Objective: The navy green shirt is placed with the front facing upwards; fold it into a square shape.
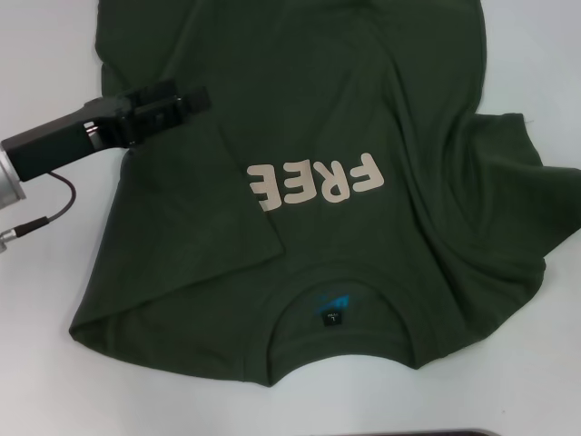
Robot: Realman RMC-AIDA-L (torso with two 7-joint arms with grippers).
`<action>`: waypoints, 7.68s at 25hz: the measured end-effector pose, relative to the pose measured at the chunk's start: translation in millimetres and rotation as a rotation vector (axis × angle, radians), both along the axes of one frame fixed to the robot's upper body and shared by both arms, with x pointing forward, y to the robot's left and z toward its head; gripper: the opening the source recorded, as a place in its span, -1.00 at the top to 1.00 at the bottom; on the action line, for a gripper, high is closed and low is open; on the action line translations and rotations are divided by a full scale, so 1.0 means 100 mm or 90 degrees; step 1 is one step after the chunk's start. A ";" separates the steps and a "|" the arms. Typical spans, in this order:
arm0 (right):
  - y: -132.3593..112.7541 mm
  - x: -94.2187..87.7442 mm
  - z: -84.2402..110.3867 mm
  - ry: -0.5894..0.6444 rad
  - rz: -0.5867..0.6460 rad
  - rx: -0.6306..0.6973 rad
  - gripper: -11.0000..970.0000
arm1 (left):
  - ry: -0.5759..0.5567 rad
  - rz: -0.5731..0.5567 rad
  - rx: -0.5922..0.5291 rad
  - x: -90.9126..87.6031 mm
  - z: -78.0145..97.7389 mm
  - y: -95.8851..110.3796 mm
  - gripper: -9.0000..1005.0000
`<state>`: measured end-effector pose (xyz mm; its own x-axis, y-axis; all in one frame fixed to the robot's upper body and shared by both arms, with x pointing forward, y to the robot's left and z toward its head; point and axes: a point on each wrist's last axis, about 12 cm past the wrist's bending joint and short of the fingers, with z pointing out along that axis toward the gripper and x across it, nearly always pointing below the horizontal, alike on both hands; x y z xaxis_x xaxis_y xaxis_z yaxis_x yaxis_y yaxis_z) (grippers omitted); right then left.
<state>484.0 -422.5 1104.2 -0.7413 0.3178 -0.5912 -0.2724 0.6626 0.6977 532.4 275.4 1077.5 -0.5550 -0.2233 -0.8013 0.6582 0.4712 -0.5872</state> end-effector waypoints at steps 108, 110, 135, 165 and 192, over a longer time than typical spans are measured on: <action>0.17 0.37 -0.13 -0.038 -0.096 0.038 0.85 | 0.026 0.012 0.006 0.01 -0.10 -0.06 -0.80; 0.20 0.40 -0.12 -0.038 -0.092 0.040 0.85 | 0.027 0.012 0.005 0.00 -0.10 -0.06 -0.80; 0.79 0.69 -0.11 -0.039 0.012 0.060 0.77 | 0.024 0.007 0.006 0.02 -0.09 -0.08 -0.80; 0.91 0.64 -0.34 -0.071 0.021 0.026 -0.34 | 0.032 0.011 0.020 0.02 -0.13 -0.08 -0.79; 0.58 0.26 -0.60 0.072 -0.002 -0.010 -0.52 | 0.034 0.003 0.020 -0.01 -0.15 -0.13 -0.78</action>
